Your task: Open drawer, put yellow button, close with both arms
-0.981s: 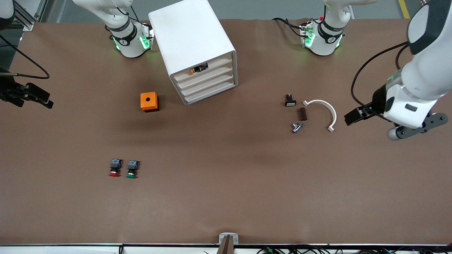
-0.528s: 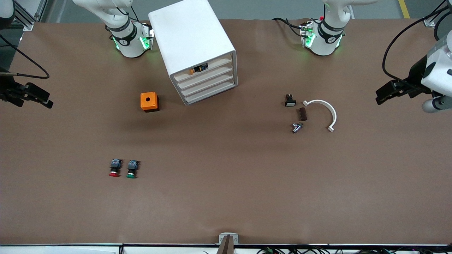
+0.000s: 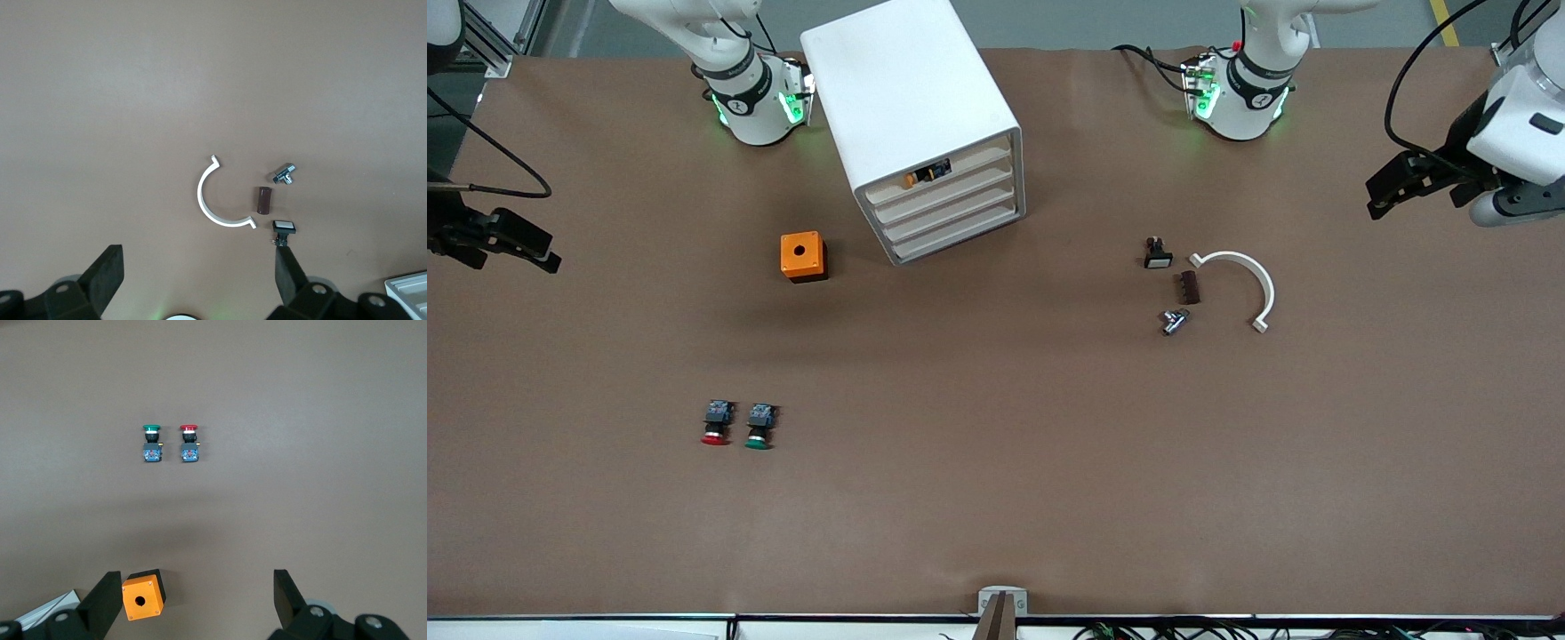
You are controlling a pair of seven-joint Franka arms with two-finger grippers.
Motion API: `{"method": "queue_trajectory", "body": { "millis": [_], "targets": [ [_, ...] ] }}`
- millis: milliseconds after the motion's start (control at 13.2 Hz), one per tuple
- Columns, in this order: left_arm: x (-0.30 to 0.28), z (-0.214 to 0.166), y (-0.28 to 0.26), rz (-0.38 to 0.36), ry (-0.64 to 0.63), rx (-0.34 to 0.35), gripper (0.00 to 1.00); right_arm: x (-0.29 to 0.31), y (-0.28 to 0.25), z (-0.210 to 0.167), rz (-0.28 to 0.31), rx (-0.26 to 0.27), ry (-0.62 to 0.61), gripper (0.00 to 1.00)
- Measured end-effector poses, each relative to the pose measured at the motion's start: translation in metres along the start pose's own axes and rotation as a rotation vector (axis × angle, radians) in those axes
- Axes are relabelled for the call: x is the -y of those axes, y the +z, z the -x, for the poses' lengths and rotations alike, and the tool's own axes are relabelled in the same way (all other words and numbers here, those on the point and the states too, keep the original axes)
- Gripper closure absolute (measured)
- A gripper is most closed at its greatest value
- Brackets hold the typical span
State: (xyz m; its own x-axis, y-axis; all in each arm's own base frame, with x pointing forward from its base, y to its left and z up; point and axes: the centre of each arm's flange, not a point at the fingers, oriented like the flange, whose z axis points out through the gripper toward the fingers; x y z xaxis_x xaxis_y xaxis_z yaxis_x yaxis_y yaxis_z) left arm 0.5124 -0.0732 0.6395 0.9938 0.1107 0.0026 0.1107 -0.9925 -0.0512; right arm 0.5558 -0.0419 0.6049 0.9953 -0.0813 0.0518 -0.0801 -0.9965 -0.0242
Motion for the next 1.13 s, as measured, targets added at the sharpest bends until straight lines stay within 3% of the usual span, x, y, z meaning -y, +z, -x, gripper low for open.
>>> {"method": "queue_trajectory", "body": {
  "millis": [302,1132],
  "targets": [
    [0.005,0.024,0.008,0.003,-0.004,-0.012,0.0,0.0,0.0,0.0,0.0,0.0,0.0,0.0],
    [0.002,0.02,0.009,0.009,0.012,-0.024,0.0,0.0,0.0,0.0,0.0,0.0,0.0,0.0]
  ]
}}
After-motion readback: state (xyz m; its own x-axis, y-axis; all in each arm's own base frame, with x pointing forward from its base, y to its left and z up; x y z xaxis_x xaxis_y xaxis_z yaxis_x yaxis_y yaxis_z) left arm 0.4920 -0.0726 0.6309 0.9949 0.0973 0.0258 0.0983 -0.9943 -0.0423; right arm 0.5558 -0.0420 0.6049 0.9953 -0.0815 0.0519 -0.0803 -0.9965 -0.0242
